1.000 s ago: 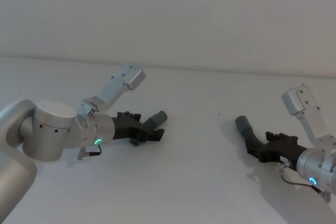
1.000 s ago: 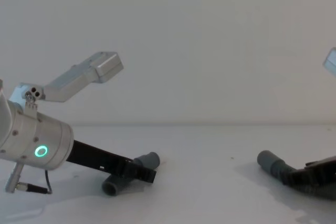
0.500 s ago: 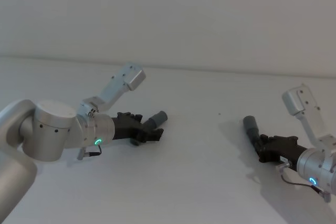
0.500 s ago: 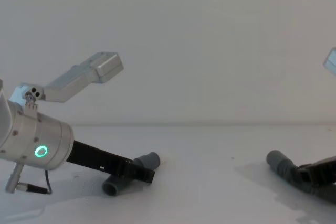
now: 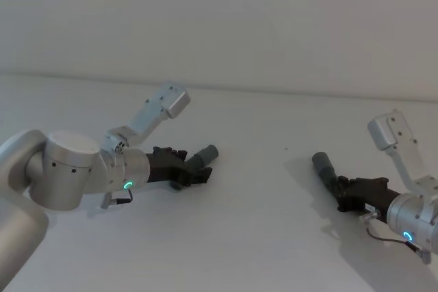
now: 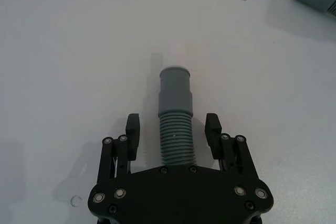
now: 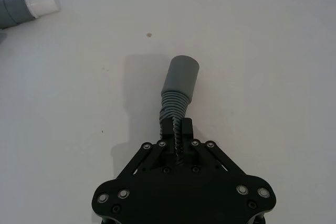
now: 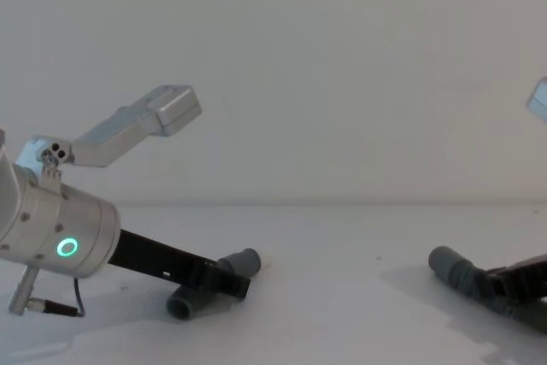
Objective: Use both hands to pick up one end of the pipe from the table, align the ends, and insert them.
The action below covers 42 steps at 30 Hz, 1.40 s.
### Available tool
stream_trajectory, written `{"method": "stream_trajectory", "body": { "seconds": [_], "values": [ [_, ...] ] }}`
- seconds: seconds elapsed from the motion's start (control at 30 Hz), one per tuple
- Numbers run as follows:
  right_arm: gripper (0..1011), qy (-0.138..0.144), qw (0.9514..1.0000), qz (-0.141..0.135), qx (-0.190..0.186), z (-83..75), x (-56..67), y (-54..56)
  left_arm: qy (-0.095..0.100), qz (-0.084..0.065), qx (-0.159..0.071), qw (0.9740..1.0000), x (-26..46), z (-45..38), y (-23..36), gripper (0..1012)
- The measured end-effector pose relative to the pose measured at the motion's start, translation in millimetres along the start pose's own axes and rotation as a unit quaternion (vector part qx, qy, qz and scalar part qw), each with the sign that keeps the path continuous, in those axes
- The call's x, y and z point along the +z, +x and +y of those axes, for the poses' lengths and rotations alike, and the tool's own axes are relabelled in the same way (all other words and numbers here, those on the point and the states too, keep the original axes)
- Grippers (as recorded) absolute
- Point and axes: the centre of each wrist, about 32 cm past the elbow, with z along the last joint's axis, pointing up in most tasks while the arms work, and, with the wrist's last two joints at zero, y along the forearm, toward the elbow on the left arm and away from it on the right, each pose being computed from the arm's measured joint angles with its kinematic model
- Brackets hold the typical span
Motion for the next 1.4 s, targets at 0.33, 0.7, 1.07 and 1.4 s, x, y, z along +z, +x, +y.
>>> {"method": "stream_trajectory", "body": {
  "seconds": [0.33, 0.7, 1.07, 1.4],
  "values": [
    [67, 0.000, 1.0000, 0.000, 0.000, 0.0, 0.0, 0.0, 0.000, 0.000, -0.003, 1.0000, 0.0, -0.8, -1.3, 942],
    [67, 0.000, 1.0000, 0.000, 0.000, 0.0, 0.0, 0.0, 0.000, 0.001, -0.002, 1.0000, -0.1, -0.4, -0.6, 978],
    [67, 0.000, 1.0000, 0.000, 0.000, 0.0, 0.0, 0.1, 0.000, 0.001, 0.001, 1.0000, 0.0, 0.2, 0.4, 788],
    [59, 0.000, 1.0000, 0.000, 0.000, 0.0, 0.0, 0.1, 0.000, 0.000, 0.001, 1.0000, 0.1, 0.2, 0.4, 723]
  ]
}}
